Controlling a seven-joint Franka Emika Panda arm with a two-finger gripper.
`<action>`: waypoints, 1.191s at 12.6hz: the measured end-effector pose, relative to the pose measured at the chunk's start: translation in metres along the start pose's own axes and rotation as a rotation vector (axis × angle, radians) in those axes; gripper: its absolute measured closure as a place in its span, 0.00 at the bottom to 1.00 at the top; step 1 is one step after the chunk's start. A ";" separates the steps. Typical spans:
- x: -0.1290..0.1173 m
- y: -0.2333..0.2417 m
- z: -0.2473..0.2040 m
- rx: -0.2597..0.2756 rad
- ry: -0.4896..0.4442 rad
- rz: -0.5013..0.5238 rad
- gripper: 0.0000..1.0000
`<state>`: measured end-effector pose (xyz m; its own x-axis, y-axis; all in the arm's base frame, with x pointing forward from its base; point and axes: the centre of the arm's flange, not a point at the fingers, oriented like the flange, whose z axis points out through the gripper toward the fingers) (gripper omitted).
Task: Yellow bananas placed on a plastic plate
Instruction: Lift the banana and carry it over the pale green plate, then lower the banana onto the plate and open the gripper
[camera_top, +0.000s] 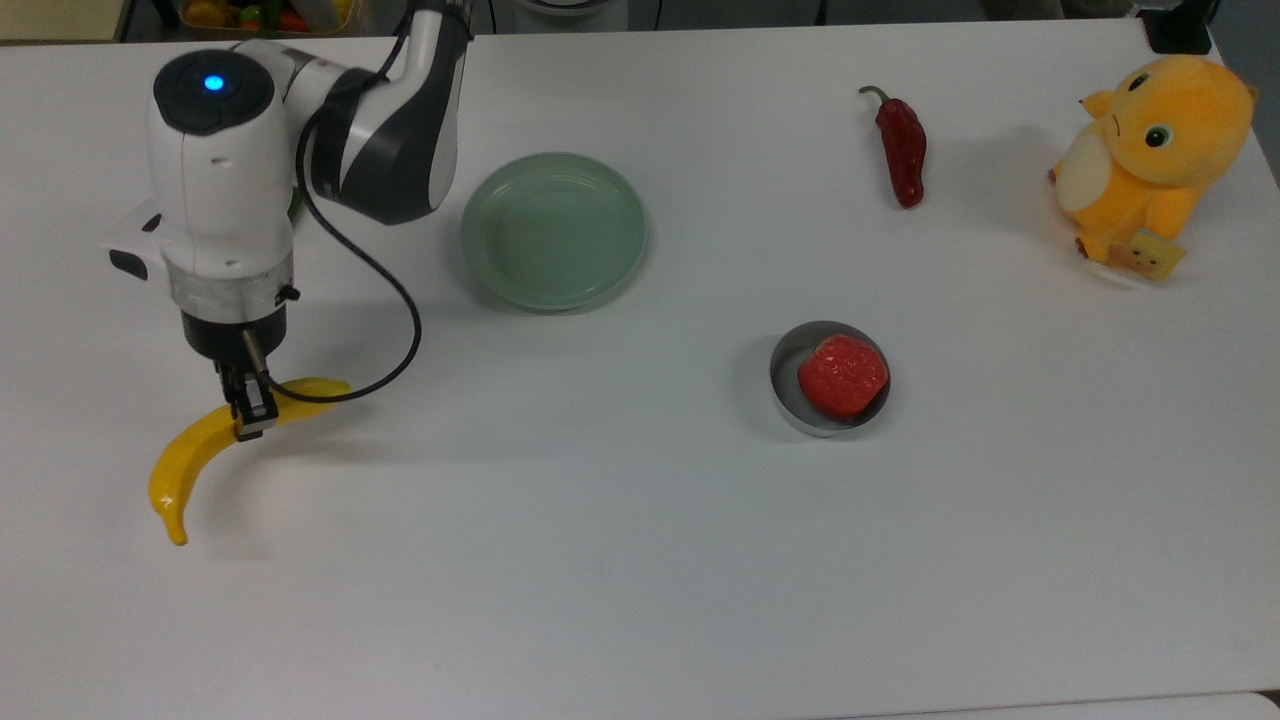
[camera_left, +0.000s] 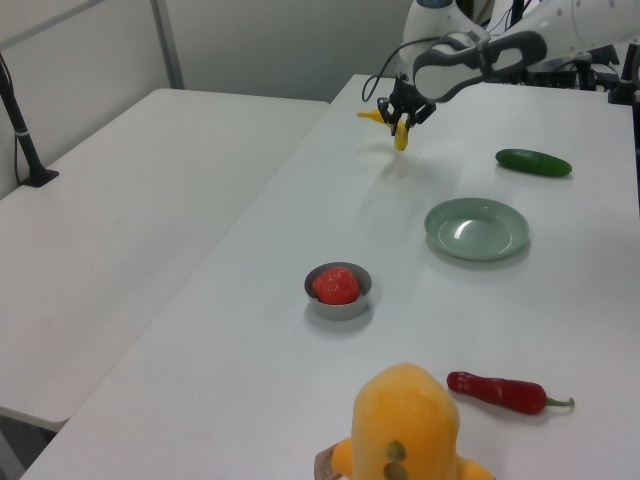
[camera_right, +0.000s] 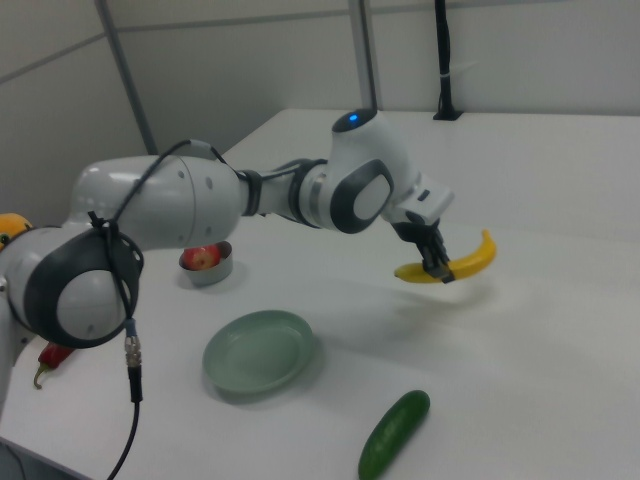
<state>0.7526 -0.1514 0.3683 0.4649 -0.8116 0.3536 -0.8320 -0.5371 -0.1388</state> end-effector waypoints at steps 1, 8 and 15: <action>-0.007 -0.001 -0.015 0.020 -0.021 -0.033 0.73; -0.091 0.016 -0.113 0.057 -0.196 -0.343 0.73; -0.217 0.026 -0.146 -0.010 -0.406 -0.763 0.73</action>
<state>0.5861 0.0438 0.4228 0.9680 -0.2505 -0.0109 -0.2504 -0.9681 0.0108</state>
